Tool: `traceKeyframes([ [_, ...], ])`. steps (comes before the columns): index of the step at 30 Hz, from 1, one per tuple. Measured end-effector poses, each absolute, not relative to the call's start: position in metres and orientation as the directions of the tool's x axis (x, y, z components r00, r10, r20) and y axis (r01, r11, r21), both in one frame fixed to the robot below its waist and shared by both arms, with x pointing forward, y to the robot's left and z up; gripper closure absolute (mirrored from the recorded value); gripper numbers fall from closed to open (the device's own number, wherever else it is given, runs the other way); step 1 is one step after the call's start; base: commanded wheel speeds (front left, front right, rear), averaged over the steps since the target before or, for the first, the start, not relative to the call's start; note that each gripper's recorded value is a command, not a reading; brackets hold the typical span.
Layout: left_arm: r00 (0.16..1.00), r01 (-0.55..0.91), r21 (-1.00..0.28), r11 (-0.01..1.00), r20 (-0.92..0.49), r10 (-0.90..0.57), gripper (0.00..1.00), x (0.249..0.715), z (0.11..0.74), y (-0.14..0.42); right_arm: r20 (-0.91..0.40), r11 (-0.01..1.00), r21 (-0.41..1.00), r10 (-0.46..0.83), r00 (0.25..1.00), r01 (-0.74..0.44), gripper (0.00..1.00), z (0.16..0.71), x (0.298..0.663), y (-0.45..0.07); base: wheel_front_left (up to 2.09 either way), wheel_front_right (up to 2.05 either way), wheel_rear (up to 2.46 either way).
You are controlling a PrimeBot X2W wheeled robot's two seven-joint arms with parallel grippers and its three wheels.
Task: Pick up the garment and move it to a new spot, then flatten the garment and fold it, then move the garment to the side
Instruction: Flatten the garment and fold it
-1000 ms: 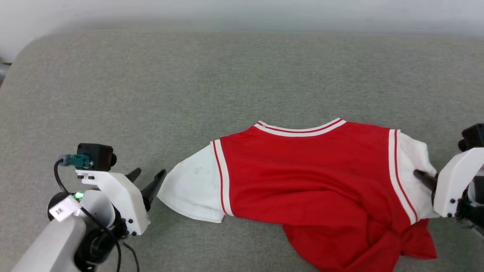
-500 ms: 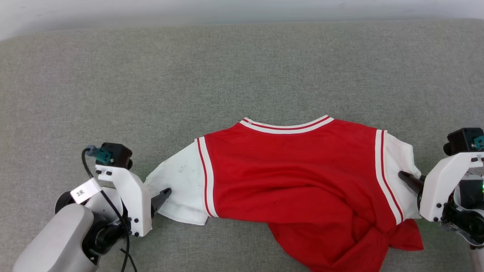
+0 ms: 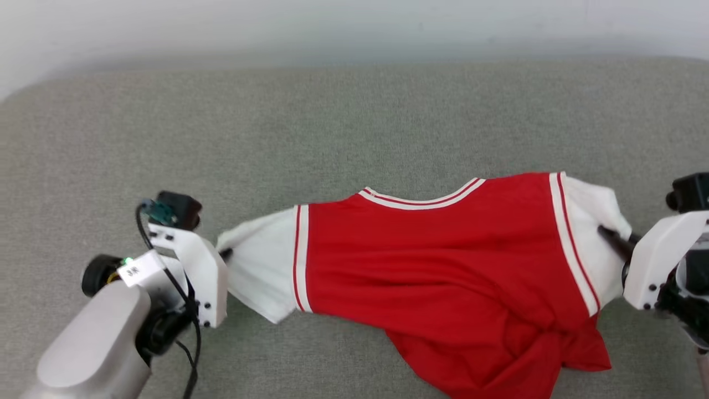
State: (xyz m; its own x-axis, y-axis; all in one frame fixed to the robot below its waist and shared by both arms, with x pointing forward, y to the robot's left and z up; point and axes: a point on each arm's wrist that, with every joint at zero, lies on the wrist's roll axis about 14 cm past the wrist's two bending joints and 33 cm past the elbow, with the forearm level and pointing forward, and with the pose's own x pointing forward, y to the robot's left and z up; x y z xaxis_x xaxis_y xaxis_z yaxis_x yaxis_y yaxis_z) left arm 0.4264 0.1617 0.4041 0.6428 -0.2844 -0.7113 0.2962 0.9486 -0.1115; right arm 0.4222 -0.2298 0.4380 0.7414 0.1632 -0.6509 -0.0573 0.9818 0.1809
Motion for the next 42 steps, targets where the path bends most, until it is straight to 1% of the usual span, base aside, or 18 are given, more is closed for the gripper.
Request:
traceKeyframes([
  [2, 0.710, 0.274, -0.084, 0.958, -0.654, -0.261, 1.00, 0.438, 0.424, 0.169, -0.601, 0.985, 0.160, 0.152, 0.785, -0.068, 1.00, 0.454, 0.430, -0.231, 0.00, 0.00, 0.00],
  [7, 0.864, 0.195, -0.064, 0.979, -0.462, -0.202, 1.00, 0.467, 0.485, 0.185, -0.504, 0.989, 0.123, 0.137, 0.853, -0.086, 1.00, 0.489, 0.445, -0.232, 0.00, 0.00, 0.00],
  [10, 0.931, 0.164, -0.042, 0.986, -0.322, -0.169, 1.00, 0.485, 0.530, 0.192, -0.455, 0.992, 0.087, 0.118, 0.883, -0.088, 1.00, 0.511, 0.456, -0.237, 0.00, 0.00, 0.00],
  [13, 0.968, 0.150, -0.043, 0.988, -0.198, -0.156, 1.00, 0.504, 0.571, 0.195, -0.396, 0.994, 0.064, 0.110, 0.912, -0.093, 1.00, 0.535, 0.474, -0.238, 0.00, 0.00, 0.00],
  [18, 0.991, 0.128, -0.003, 0.992, -0.041, -0.128, 1.00, 0.536, 0.626, 0.202, -0.280, 0.996, 0.003, 0.091, 0.956, -0.094, 1.00, 0.584, 0.511, -0.241, 0.00, 0.00, 0.00],
  [22, 0.990, 0.107, 0.019, 0.994, 0.094, -0.108, 1.00, 0.565, 0.669, 0.207, -0.146, 0.995, -0.044, 0.077, 0.986, -0.084, 1.00, 0.633, 0.545, -0.243, 0.00, 0.00, 0.00],
  [27, 0.977, 0.080, 0.067, 0.995, 0.194, -0.091, 1.00, 0.600, 0.706, 0.212, -0.003, 0.996, -0.075, 0.050, 0.999, -0.050, 1.00, 0.685, 0.583, -0.247, 0.00, 0.00, 0.00],
  [31, 0.955, 0.052, 0.094, 0.994, 0.287, -0.077, 1.00, 0.628, 0.739, 0.213, 0.114, 0.995, -0.093, 0.033, 0.993, -0.023, 1.00, 0.723, 0.611, -0.250, 0.00, 0.00, 0.00],
  [35, 0.930, 0.028, 0.092, 0.995, 0.362, -0.060, 1.00, 0.651, 0.760, 0.216, 0.194, 0.996, -0.093, 0.030, 0.981, -0.012, 1.00, 0.745, 0.635, -0.244, 0.00, 0.00, 0.00],
  [38, 0.921, 0.025, 0.082, 0.996, 0.385, -0.055, 1.00, 0.668, 0.763, 0.217, 0.223, 0.996, -0.085, 0.026, 0.975, -0.007, 1.00, 0.753, 0.652, -0.242, 0.00, 0.00, 0.00],
  [42, 0.929, 0.032, 0.073, 0.997, 0.366, -0.057, 1.00, 0.693, 0.741, 0.214, 0.208, 0.996, -0.086, 0.035, 0.978, -0.017, 1.00, 0.735, 0.677, -0.234, 0.00, 0.00, 0.00],
])
